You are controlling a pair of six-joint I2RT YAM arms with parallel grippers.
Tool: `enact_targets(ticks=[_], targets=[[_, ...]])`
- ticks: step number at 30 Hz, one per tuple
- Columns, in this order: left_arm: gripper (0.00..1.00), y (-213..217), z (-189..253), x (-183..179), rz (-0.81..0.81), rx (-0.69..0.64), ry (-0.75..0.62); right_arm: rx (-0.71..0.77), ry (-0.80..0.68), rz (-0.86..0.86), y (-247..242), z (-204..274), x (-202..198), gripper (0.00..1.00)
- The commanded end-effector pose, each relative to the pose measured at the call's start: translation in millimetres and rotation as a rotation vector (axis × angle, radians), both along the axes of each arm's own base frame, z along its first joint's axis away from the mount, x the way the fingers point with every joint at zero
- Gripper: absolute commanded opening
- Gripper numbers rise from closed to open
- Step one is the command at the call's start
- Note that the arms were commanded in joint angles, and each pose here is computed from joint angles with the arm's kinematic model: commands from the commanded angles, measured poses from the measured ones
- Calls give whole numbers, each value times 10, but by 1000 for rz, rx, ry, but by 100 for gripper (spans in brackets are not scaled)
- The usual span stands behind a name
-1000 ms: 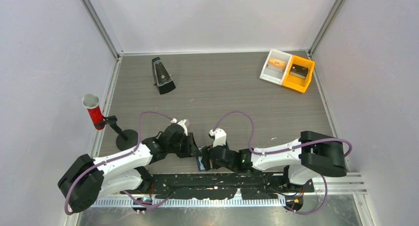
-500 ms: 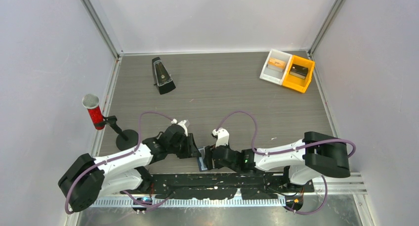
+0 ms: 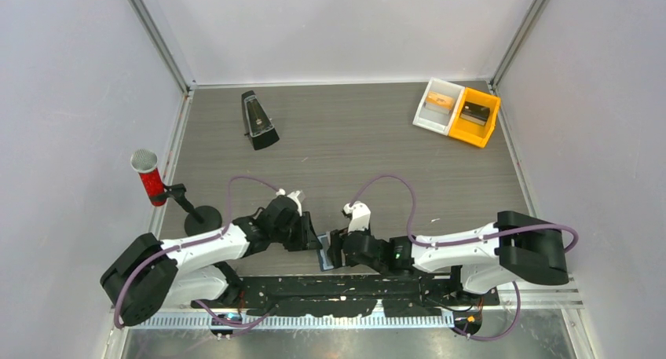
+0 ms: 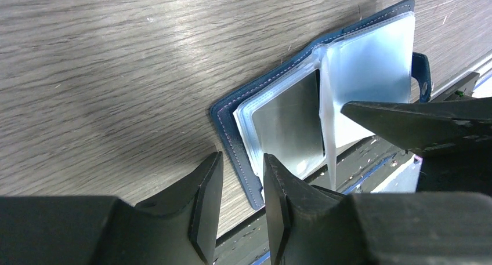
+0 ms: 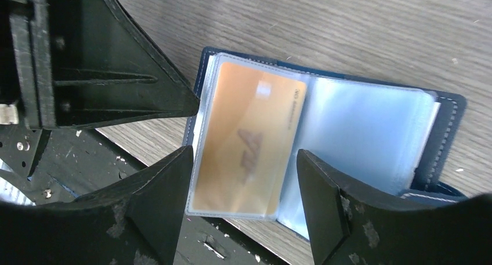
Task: Take the credit cards out of the card holder
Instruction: Remove the credit card from the card holder.
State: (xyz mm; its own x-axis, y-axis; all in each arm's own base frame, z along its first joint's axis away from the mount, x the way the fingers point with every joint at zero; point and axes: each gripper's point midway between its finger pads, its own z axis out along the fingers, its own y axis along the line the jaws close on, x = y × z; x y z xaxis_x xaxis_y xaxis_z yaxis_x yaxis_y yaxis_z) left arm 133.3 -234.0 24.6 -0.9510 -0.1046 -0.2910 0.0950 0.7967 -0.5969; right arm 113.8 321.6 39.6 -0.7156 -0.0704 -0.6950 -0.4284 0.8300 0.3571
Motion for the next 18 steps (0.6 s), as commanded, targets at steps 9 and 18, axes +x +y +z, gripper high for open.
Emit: enact_targets(ticks=[9,18], targets=[[34,59,-133,-5,-14,62,7,-32,-92,-120,-406,143,168,76],[34,-24,-33,20,-29,36,-1,28,-93,-40,-249,325,97,76]])
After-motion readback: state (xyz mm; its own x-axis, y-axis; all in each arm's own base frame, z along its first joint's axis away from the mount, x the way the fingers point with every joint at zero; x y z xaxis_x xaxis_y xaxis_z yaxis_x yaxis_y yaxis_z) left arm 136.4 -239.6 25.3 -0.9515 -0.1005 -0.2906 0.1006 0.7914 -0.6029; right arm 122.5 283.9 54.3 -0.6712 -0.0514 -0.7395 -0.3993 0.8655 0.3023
